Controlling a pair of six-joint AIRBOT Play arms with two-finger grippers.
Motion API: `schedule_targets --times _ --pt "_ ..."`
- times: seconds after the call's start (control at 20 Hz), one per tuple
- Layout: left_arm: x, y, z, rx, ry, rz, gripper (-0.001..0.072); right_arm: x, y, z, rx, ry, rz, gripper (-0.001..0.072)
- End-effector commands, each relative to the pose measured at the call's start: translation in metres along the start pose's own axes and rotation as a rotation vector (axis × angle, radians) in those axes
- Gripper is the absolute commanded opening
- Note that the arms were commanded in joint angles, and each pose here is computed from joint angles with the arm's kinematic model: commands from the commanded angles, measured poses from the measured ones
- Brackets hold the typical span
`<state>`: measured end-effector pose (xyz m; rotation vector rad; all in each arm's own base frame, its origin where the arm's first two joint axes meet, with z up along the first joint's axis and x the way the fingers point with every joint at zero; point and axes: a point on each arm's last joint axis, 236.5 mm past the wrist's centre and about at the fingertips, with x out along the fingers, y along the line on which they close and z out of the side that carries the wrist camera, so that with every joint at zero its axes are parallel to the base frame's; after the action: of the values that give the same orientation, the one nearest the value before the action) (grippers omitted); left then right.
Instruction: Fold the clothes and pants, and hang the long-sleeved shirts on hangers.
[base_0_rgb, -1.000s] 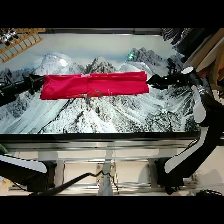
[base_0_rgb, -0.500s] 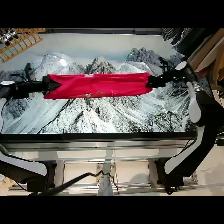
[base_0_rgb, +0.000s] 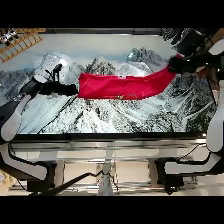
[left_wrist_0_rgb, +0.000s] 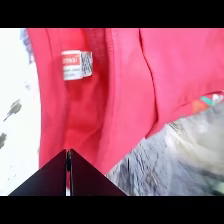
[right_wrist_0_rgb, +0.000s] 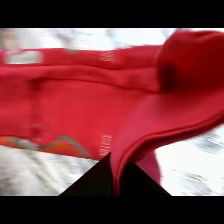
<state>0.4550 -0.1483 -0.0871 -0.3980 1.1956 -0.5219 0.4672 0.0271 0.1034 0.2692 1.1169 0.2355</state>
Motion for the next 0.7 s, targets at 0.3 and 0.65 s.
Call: schedule_targets --times 0.3,0.65 --pt "-0.085 0.013 -0.014 0.001 0.056 0.04 0.0007 0.188 0.335 -0.064 -0.134 -0.085 0.383 0.0009" --pt "-0.109 0.022 -0.019 0.024 0.066 0.085 0.0007 0.202 0.363 -0.083 -0.344 0.078 0.458 0.0448"
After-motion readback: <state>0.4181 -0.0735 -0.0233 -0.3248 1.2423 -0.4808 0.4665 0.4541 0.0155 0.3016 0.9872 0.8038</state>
